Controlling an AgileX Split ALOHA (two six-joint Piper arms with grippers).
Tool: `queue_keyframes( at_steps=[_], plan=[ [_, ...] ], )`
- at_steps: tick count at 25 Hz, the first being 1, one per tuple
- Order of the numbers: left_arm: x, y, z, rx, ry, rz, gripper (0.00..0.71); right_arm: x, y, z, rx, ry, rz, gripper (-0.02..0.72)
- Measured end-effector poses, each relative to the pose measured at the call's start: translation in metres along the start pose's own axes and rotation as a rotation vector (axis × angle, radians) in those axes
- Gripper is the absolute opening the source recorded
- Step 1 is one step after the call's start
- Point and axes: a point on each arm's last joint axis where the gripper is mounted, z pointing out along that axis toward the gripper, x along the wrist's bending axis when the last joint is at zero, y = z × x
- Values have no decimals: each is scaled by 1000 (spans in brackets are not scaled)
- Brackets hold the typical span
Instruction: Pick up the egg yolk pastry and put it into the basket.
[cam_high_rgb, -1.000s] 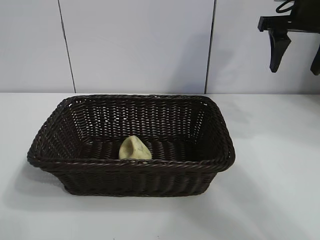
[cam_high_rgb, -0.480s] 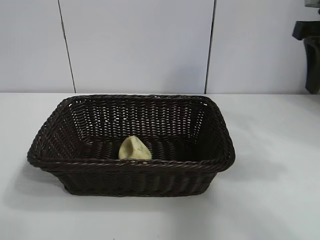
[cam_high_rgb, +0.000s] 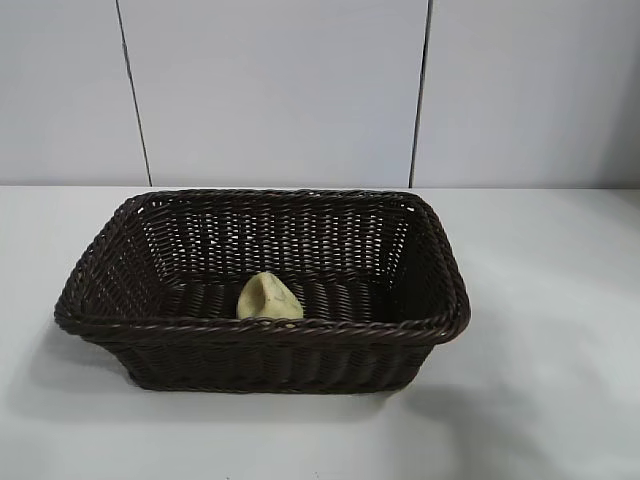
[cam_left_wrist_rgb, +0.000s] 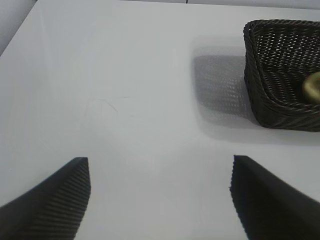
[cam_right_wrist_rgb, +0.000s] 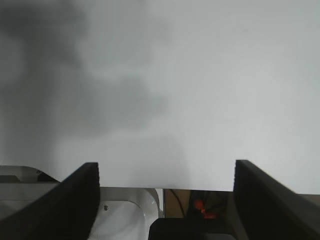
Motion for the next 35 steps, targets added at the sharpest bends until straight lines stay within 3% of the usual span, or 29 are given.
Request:
queue_keyframes(
  at_steps=[22,35],
  plan=[
    [0,0,0,0,0,0,565,-3,-74,-55,-630,22,-6,539],
    [0,0,0,0,0,0,565,-2,-77,-56,-640,28,-5,539]
  ],
)
